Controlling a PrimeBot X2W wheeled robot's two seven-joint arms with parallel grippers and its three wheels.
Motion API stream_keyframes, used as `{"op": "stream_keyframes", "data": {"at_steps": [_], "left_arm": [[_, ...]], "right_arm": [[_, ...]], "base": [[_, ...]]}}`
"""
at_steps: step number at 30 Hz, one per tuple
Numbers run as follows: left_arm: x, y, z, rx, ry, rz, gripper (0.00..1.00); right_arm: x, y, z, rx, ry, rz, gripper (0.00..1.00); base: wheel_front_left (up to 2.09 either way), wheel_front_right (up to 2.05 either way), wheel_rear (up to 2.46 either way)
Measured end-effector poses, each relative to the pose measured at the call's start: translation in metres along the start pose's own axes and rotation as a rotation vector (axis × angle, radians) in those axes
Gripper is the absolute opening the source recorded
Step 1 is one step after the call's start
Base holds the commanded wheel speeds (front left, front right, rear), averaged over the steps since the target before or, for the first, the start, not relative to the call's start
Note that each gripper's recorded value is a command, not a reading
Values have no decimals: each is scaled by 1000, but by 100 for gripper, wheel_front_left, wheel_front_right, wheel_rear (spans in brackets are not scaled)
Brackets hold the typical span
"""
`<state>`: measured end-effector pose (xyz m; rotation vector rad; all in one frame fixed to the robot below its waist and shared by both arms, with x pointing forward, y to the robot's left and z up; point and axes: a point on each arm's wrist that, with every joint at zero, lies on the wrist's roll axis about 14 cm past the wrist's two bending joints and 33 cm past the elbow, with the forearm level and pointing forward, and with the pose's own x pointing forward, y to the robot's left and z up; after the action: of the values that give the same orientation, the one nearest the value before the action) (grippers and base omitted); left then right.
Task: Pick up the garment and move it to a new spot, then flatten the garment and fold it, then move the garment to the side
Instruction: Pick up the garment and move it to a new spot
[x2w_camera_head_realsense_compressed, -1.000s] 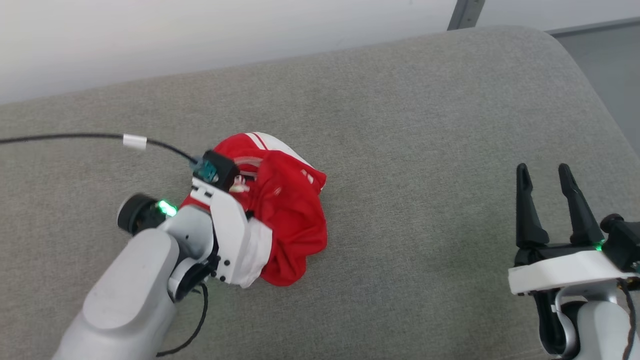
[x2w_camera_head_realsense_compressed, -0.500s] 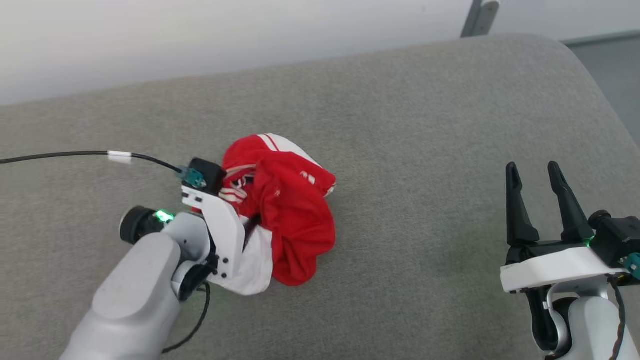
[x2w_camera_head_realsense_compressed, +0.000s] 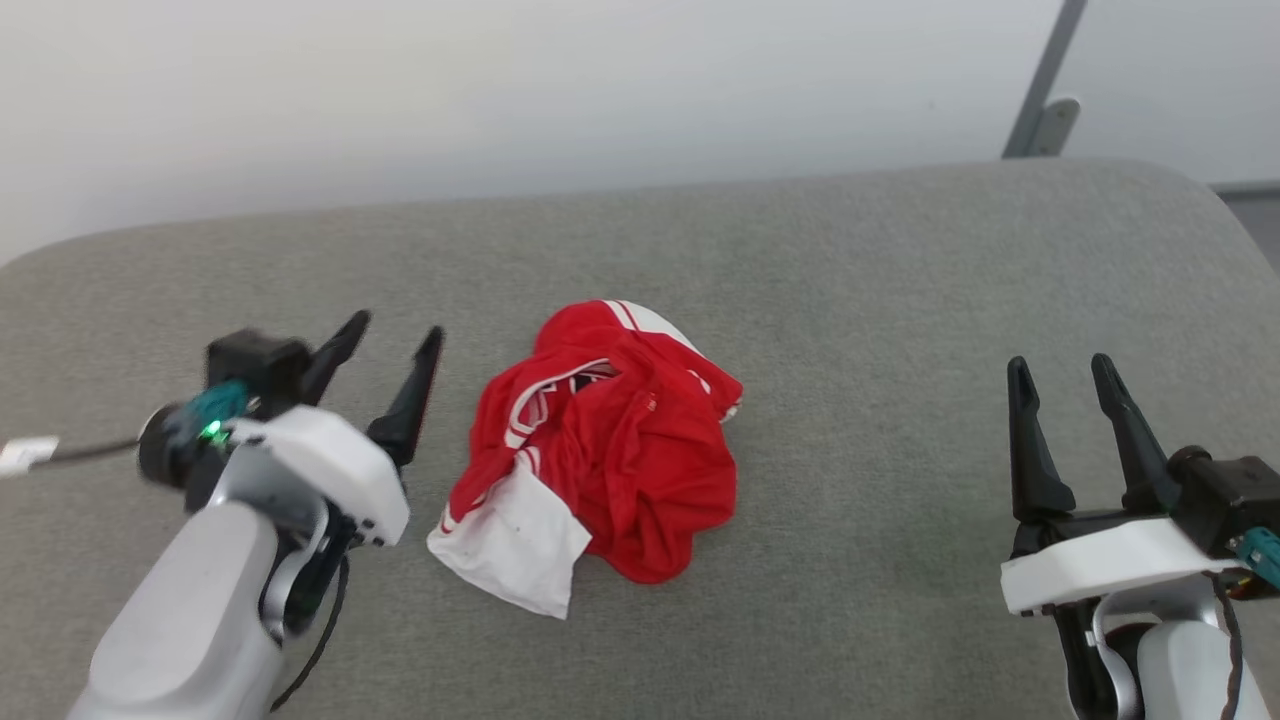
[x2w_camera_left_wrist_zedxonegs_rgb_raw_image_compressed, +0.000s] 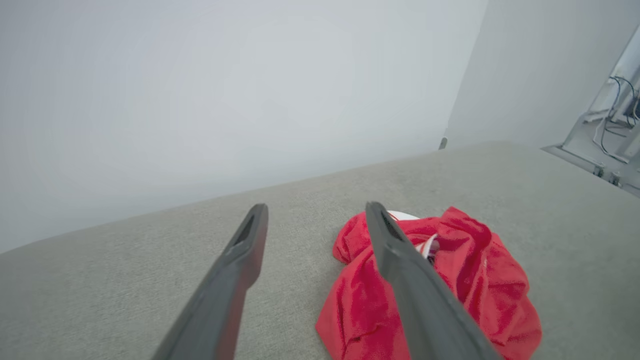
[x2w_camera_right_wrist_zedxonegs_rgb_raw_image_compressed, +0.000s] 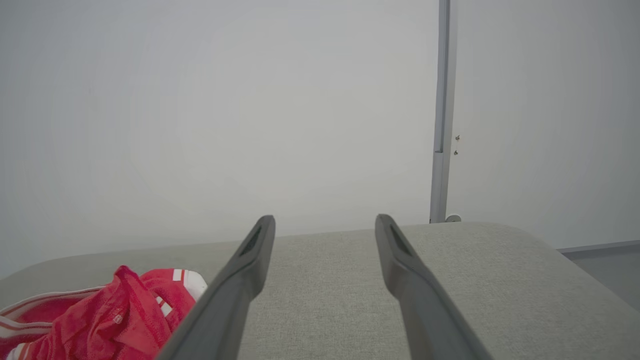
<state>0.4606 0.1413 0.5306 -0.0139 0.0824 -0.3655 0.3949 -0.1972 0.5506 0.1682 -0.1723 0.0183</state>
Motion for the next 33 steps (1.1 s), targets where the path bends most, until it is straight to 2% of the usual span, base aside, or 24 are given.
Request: {"op": "stream_keyframes", "data": {"at_steps": [6,12,26,33], "left_arm": [[-42,27,12,-27,-125,131,100],[-81,42,10,-36,-176,213,100],[-136,49,-9,-71,-196,350,100],[-150,41,-24,-97,-182,360,100]], "right_arm": [[-3,12,4,2,-1,33,100],[-4,22,8,6,-12,60,100],[-5,31,7,9,-6,88,100],[-8,28,5,10,-3,77,100]], "base": [[0,0,0],[0,0,0],[0,0,0],[0,0,0]]}}
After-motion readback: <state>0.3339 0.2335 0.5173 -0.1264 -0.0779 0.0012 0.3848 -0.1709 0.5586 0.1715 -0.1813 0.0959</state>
